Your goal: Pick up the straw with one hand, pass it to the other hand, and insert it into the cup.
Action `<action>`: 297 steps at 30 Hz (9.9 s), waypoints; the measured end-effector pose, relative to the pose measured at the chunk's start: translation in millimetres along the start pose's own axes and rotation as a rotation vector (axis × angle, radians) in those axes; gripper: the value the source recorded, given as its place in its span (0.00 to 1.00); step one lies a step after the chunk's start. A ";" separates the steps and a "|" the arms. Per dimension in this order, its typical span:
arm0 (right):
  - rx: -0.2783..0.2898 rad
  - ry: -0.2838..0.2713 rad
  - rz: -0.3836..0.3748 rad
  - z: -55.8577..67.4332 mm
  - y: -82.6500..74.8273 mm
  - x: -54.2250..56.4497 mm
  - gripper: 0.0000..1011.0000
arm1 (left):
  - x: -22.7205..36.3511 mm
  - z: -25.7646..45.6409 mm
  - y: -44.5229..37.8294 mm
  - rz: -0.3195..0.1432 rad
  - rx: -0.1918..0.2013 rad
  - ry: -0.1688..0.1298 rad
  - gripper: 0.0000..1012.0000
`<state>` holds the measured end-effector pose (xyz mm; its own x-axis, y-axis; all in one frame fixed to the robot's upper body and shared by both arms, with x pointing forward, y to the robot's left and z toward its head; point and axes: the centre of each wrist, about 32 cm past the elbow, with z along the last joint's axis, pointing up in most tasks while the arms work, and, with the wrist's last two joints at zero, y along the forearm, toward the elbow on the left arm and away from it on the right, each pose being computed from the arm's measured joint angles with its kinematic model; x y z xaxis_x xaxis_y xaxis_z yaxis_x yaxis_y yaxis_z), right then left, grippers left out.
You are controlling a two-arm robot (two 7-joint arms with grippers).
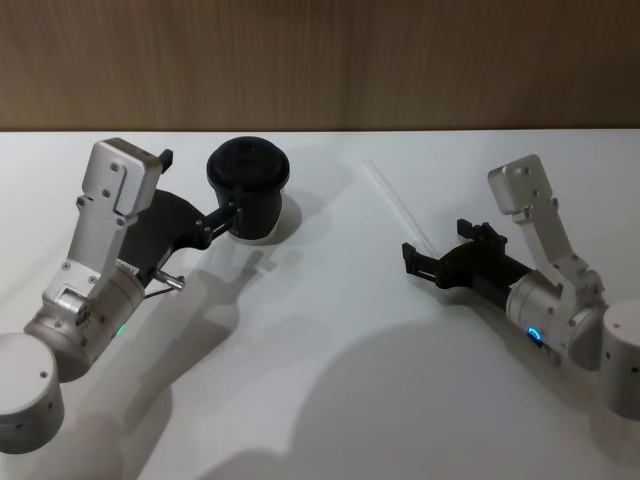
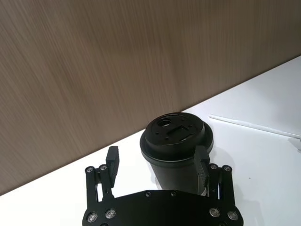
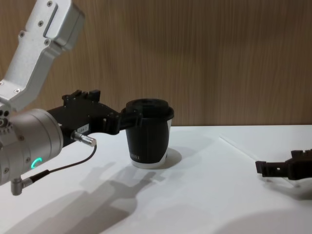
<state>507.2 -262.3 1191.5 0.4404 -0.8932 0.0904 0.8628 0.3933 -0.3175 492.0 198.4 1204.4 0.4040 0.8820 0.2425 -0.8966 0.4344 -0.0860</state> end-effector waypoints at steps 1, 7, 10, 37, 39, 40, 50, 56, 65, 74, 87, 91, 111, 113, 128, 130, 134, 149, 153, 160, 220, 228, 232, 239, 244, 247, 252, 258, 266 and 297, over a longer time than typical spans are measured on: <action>-0.003 0.001 0.000 -0.4 0.7 0.1 0.99 | 0.0 0.0 0.0 0.000 0.000 0.000 0.99; -0.011 0.002 -0.002 -1.5 2.6 0.4 0.99 | 0.0 0.0 0.0 0.000 0.000 0.000 0.99; -0.016 0.003 -0.001 -2.1 3.3 0.2 0.99 | 0.0 0.0 0.0 0.000 0.000 0.000 0.99; -0.035 0.005 0.007 -3.3 3.7 -2.4 0.27 | 0.0 0.0 0.0 0.000 0.000 0.000 0.99; -0.038 0.006 0.008 -3.7 3.7 -2.9 0.21 | 0.0 0.0 0.0 0.000 0.000 0.000 0.99; -0.038 0.006 0.008 -3.7 3.7 -2.9 0.17 | 0.0 0.0 0.0 0.000 0.000 0.000 0.99; -0.046 0.010 0.011 -4.6 4.4 -5.1 0.02 | 0.0 0.0 0.0 0.000 0.000 0.000 0.99; -0.040 0.014 0.010 -5.2 4.1 -6.0 0.01 | 0.0 0.0 0.0 0.000 0.000 0.000 0.99; 0.044 0.020 0.008 2.4 -1.3 -5.9 0.01 | 0.0 0.0 0.0 0.000 0.000 0.000 0.99; 0.175 0.014 0.026 17.8 -10.5 -7.3 0.01 | 0.0 0.0 0.0 0.000 0.000 0.000 0.99; 0.387 0.005 0.128 43.4 -22.2 -13.4 0.01 | 0.0 0.0 0.0 0.000 0.000 0.000 0.99; 0.427 0.012 0.165 47.8 -23.1 -14.7 0.01 | 0.0 0.0 0.0 0.000 0.000 0.000 0.99; 0.559 0.172 0.436 59.9 -11.2 -26.9 0.01 | 0.0 0.0 0.0 0.000 0.000 0.000 0.99; 0.558 0.191 0.453 59.1 -9.2 -28.6 0.01 | 0.0 0.0 0.0 0.000 0.000 0.000 0.99; 0.554 0.262 0.506 52.9 -2.5 -37.1 0.01 | 1.2 2.4 0.1 -0.002 -0.006 0.008 0.99; 0.553 0.266 0.508 52.6 -2.2 -37.7 0.01 | 2.6 5.0 0.3 -0.010 -0.013 0.021 0.99; 0.553 0.273 0.513 51.9 -1.6 -38.5 0.01 | 5.7 10.5 0.8 -0.030 -0.029 0.051 0.99; 0.551 0.287 0.523 50.3 -0.4 -40.4 0.01 | 21.6 33.9 2.7 -0.171 -0.103 0.217 0.99; 0.551 0.288 0.525 50.2 -0.3 -40.7 0.01 | 25.9 38.2 2.3 -0.219 -0.122 0.274 0.99; 0.550 0.290 0.526 50.0 -0.1 -41.0 0.01 | 31.3 42.9 0.7 -0.297 -0.157 0.378 0.99; 0.551 0.291 0.526 50.0 0.0 -41.1 0.01 | 17.0 23.2 -64.7 -0.634 -0.321 1.102 0.99; 0.551 0.291 0.526 50.0 0.0 -41.1 0.01 | 16.8 24.8 -70.9 -0.644 -0.322 1.115 0.90; 0.551 0.291 0.526 50.0 0.0 -41.1 0.01 | 16.9 25.7 -72.9 -0.650 -0.322 1.112 0.80; 0.551 0.291 0.526 50.0 0.0 -41.1 0.01 | 17.3 26.9 -75.2 -0.659 -0.323 1.104 0.58; 0.551 0.291 0.526 50.0 0.0 -41.1 0.01 | 18.2 27.3 -76.2 -0.663 -0.324 1.096 0.42; 0.551 0.291 0.526 50.0 0.0 -41.1 0.01 | 19.0 27.2 -76.3 -0.663 -0.324 1.093 0.32; 0.551 0.291 0.526 50.0 0.0 -41.1 0.01 | 20.1 27.2 -76.4 -0.662 -0.324 1.090 0.16; 0.551 0.291 0.527 50.0 0.0 -41.2 0.01 | 21.2 27.1 -76.3 -0.661 -0.324 1.088 0.04; 0.551 0.291 0.526 49.9 0.0 -41.1 0.07 | 23.3 27.0 -75.8 -0.657 -0.328 1.082 0.02; 0.551 0.291 0.526 50.0 0.0 -41.2 0.98 | 41.2 53.6 -59.0 -0.481 -0.272 0.774 0.01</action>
<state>501.5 -214.7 1235.0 0.8055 -0.5524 -0.2145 0.5924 0.7601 0.2670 551.8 199.3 1271.3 0.8139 0.4318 -0.3887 -0.5698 0.7240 -0.3889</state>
